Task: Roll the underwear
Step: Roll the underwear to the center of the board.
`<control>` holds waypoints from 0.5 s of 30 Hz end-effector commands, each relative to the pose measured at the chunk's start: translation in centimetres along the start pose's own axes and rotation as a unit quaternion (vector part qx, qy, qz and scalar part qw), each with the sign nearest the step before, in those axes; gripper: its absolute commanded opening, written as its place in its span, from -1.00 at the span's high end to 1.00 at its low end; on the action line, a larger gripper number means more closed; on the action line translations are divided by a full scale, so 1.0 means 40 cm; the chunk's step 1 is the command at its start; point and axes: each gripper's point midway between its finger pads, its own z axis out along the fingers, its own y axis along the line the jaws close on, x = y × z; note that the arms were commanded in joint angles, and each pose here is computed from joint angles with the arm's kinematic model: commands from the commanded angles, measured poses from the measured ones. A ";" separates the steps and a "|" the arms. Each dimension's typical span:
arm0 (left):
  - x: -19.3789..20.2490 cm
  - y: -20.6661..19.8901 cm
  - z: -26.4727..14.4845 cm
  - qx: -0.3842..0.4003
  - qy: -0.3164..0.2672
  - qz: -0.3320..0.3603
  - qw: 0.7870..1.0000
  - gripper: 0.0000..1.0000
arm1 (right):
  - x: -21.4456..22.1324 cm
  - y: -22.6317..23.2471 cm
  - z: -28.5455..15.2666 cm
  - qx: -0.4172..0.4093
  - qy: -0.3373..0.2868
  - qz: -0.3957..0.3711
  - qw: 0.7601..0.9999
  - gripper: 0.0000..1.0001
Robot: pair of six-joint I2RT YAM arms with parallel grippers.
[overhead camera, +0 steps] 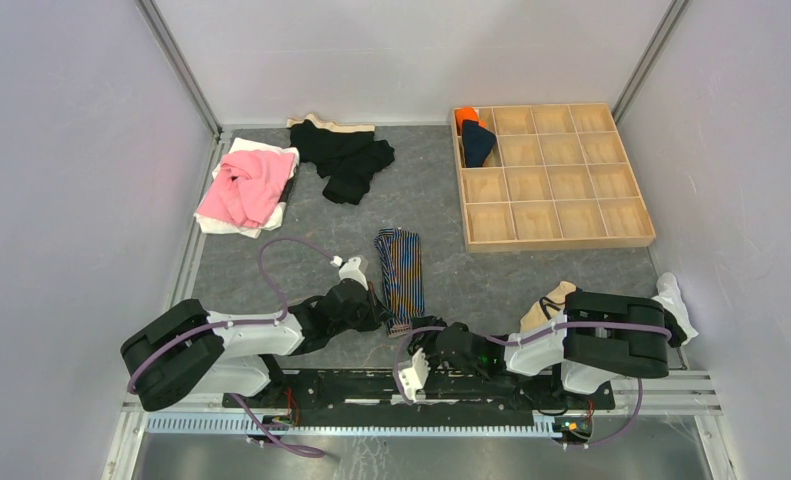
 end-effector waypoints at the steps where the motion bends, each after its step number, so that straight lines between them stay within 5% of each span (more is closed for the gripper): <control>1: 0.062 0.111 -0.009 -0.067 0.038 0.041 0.996 0.96 | 0.017 0.054 -0.004 -0.034 0.010 0.008 0.999 0.37; 9: 0.013 0.112 -0.008 -0.076 0.008 0.049 0.996 0.95 | 0.006 0.047 -0.011 -0.037 0.003 0.039 0.999 0.95; 15: -0.088 0.056 -0.057 -0.064 -0.058 0.054 0.995 0.62 | -0.039 0.033 -0.019 -0.056 -0.024 0.090 0.994 0.99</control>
